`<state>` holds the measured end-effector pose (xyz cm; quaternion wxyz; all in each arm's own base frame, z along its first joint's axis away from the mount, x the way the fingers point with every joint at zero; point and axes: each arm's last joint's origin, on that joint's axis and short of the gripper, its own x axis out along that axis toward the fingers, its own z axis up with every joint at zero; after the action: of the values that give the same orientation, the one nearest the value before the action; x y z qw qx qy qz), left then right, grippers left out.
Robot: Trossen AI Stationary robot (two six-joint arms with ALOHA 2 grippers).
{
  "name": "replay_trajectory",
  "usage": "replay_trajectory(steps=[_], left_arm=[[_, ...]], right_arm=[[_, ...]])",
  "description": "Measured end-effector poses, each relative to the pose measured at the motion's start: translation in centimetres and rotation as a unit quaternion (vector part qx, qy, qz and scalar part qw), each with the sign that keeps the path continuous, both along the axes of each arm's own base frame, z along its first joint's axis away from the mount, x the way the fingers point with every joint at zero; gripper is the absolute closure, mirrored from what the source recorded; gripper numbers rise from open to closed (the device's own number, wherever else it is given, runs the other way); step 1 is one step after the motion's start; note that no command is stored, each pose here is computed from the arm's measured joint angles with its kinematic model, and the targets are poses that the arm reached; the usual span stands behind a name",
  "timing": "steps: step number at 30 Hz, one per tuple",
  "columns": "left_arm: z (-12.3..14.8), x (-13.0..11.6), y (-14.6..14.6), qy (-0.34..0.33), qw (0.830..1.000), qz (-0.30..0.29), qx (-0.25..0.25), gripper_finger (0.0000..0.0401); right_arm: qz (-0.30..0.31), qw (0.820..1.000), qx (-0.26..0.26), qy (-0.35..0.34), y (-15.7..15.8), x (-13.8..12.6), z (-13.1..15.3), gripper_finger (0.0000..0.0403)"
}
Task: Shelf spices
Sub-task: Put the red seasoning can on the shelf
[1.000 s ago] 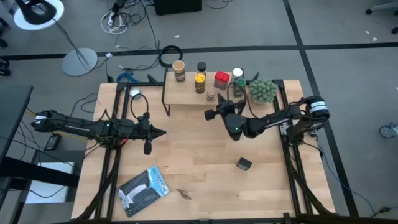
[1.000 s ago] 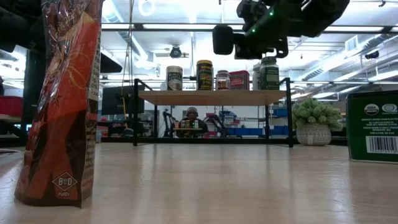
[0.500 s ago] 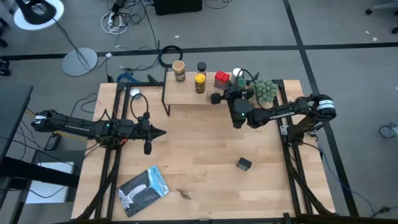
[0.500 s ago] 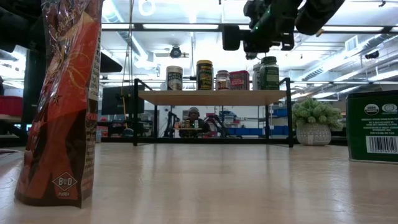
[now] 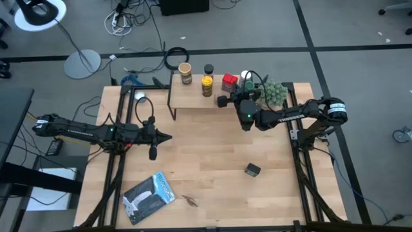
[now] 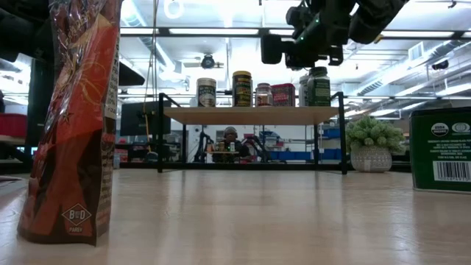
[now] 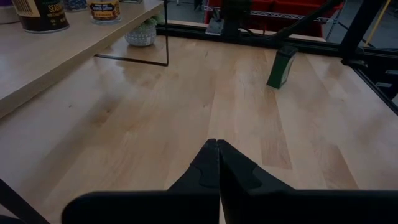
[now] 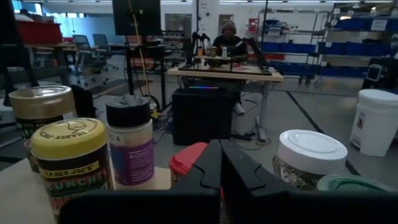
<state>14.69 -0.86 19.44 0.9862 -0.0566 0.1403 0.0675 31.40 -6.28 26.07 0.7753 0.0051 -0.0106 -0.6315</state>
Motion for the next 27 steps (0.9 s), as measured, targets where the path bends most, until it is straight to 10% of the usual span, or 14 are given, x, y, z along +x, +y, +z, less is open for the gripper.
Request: replay_trajectory(steps=[17,27], left_arm=[[0.0,0.0,0.0,0.0,1.0,-0.001,0.002,0.0401],[-0.1,0.0,0.0,0.005,1.0,-0.003,0.0,0.0401]], right_arm=[[0.089,0.995,0.037,0.0,1.7,2.6,4.8,0.0403],[0.112,0.967,0.231,0.003,-2.8,1.2,6.7,0.0403]])
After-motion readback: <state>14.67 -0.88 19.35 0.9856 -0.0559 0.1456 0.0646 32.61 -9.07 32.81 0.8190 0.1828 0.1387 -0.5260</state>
